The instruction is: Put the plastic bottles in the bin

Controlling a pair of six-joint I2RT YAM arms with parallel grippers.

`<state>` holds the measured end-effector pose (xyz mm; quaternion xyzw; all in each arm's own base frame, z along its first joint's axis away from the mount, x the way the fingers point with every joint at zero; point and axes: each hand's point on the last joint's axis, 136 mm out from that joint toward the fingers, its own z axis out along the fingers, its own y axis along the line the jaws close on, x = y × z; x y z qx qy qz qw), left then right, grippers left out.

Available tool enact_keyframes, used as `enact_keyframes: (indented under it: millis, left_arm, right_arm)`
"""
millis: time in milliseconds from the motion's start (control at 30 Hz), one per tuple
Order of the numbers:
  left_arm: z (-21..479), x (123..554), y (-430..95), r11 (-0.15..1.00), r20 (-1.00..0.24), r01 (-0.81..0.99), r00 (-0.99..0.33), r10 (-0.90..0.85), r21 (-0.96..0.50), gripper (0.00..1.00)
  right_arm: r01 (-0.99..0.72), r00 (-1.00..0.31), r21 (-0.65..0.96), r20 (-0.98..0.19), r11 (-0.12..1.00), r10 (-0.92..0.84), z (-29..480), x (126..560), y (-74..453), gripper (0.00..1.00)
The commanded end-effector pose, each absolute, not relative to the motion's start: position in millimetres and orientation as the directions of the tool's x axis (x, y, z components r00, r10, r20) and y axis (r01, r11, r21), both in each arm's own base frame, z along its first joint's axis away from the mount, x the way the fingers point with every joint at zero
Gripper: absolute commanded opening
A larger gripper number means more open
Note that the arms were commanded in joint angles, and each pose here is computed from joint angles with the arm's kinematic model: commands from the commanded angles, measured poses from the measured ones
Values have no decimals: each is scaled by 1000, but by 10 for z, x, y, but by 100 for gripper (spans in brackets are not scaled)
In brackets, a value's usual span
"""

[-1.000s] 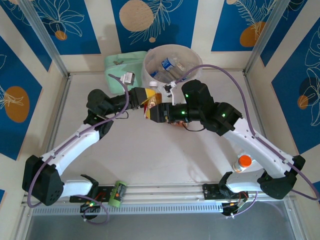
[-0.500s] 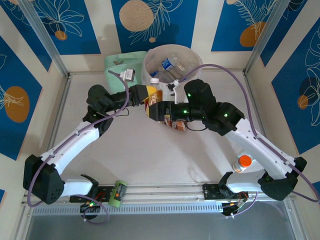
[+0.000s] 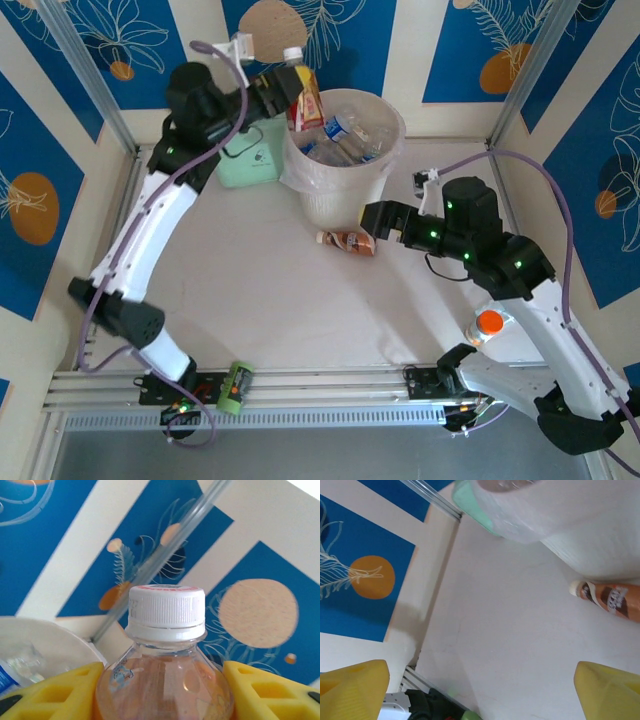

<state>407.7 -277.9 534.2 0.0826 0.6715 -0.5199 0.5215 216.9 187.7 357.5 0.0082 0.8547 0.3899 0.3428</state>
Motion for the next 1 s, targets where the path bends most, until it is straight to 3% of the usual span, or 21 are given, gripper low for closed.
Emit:
enact_keyframes:
  millis: [0,200,367,567,667,767,967]
  left_arm:
    - [4823,4546,-2818,608,-819,559,-470,-329,-564,48]
    - [4594,4959,-2995,687,-887,585,-412,-207,-432,47]
    - [4481,5111,-2929,769,-929,555,-344,-135,-317,48]
    - [4270,5157,-3013,790,-939,560,-341,-53,-248,48]
    - [4163,5209,-3021,804,-937,548,-348,-32,-231,60]
    - [4088,5256,-3022,816,-934,534,-357,-22,-223,82]
    - [4101,5234,-3086,810,-932,536,-361,-35,-238,85]
  right_arm:
    - [-192,-793,675,-535,713,292,3379,2099,1796,95]
    - [-151,-803,681,-507,716,313,3223,2001,1667,94]
    - [-129,-810,694,-486,708,328,3129,1984,1592,94]
    - [-114,-823,721,-454,683,341,3061,2056,1582,94]
    - [-105,-830,727,-440,678,343,3032,2083,1579,93]
    - [-99,-831,728,-436,679,345,3026,2083,1562,93]
    - [-90,-832,725,-431,682,348,3042,2073,1528,93]
